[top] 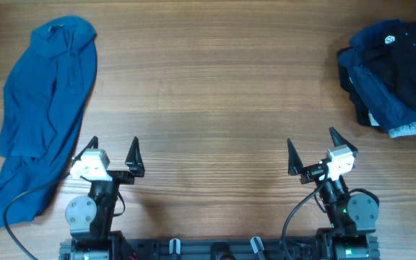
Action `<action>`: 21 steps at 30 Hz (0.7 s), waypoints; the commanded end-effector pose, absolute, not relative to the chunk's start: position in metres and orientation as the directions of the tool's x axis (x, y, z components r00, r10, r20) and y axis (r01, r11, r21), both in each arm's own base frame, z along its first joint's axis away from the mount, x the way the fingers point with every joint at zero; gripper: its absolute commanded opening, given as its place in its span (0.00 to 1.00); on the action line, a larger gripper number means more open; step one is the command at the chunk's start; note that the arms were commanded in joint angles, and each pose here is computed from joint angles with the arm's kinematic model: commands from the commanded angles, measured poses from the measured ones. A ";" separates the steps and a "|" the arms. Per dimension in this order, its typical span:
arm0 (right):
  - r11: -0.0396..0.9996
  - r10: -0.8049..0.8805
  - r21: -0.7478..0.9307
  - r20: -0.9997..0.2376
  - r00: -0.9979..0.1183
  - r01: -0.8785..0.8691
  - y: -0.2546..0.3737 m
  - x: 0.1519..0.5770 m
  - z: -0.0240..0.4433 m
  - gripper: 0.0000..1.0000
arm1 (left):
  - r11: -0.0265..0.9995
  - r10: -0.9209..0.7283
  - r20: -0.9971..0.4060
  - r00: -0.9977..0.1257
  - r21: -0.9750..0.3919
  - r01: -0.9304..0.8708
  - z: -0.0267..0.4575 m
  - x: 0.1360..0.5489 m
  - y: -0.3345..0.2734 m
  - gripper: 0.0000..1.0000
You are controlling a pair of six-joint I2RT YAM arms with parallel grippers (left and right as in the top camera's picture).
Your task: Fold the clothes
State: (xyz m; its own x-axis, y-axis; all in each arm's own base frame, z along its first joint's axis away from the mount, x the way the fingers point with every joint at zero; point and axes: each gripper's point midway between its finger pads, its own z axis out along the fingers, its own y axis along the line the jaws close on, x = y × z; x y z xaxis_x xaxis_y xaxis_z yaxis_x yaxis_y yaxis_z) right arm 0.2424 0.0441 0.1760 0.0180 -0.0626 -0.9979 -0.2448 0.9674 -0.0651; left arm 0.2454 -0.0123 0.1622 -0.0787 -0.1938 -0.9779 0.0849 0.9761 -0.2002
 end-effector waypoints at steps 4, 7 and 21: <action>0.974 -0.082 -0.087 -0.996 0.034 -0.211 0.038 0.243 0.179 1.00 | 0.981 -0.179 -0.981 -0.076 -0.185 0.065 0.159 0.246 -0.008 1.00; 0.972 -0.110 -0.115 -0.993 0.035 -0.205 0.037 0.243 0.178 1.00 | 0.981 -0.179 -0.981 -0.076 -0.184 0.065 0.159 0.246 -0.008 1.00; 0.939 -0.111 -0.148 -0.985 0.133 -0.311 0.058 0.237 0.198 1.00 | 0.961 -0.229 -0.969 -0.088 -0.240 0.141 0.163 0.244 -0.022 1.00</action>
State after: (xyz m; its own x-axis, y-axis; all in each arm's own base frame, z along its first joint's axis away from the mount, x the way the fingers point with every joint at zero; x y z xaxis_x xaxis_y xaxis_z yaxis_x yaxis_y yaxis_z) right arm 0.2425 0.0430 0.1856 0.0695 -0.1130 -0.9912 -0.2324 0.9644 -0.1262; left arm 0.2453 -0.0139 0.1629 -0.0780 -0.1942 -0.9779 0.0946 0.9750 -0.2012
